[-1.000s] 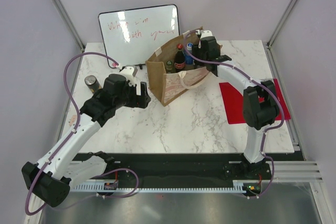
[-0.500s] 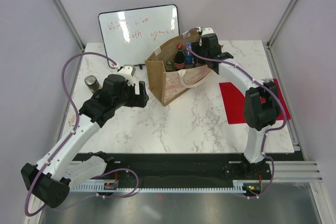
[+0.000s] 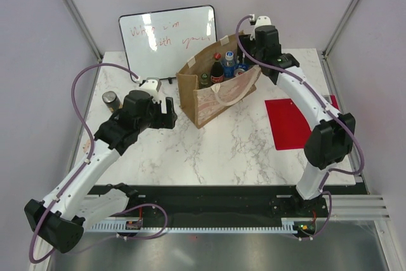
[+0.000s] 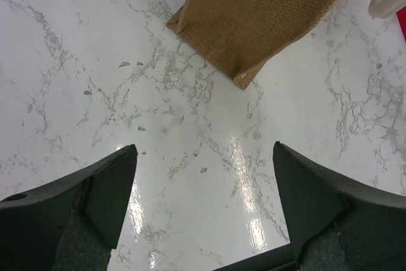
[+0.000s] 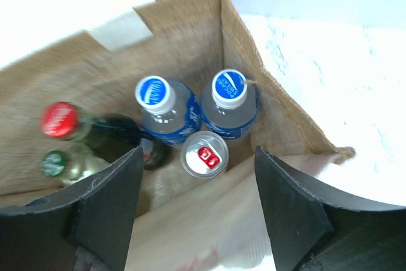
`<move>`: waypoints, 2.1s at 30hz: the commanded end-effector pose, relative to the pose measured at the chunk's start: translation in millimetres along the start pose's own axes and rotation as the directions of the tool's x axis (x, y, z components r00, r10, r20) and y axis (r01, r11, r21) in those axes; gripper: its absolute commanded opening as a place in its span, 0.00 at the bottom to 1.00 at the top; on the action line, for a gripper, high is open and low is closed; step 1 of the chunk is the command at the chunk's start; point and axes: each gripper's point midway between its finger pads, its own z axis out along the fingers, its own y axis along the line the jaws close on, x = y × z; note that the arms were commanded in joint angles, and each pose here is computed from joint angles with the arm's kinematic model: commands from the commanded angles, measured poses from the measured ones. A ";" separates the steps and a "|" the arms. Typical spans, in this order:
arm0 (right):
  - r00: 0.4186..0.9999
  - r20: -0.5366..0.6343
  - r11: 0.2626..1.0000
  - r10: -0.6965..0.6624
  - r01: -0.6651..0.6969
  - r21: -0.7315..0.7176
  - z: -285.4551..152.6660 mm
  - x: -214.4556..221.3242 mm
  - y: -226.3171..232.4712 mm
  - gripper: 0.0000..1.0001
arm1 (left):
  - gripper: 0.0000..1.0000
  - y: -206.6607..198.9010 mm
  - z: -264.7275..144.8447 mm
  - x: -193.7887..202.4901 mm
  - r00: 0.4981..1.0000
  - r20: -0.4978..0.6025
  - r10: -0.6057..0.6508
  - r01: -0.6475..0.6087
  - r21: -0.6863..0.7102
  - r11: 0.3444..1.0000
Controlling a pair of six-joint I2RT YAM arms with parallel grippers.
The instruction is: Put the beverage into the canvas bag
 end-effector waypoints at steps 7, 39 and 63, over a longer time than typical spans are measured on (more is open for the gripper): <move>0.983 0.127 0.970 0.129 -0.098 -0.222 -107.8 -71.0 38.1 0.95 | 0.94 5.9 -7.5 -19.9 0.995 0.090 -0.051 0.055 -0.041 0.998; 0.969 0.237 0.867 0.072 0.057 -0.495 -246.9 48.0 84.9 0.98 | 1.00 238.9 16.4 -42.0 0.848 0.200 -0.490 0.500 -0.605 0.619; 0.972 0.226 0.859 0.060 0.065 -0.508 -246.4 51.1 91.0 0.98 | 0.79 282.9 74.4 -27.8 0.850 0.117 -0.514 0.444 -0.684 0.579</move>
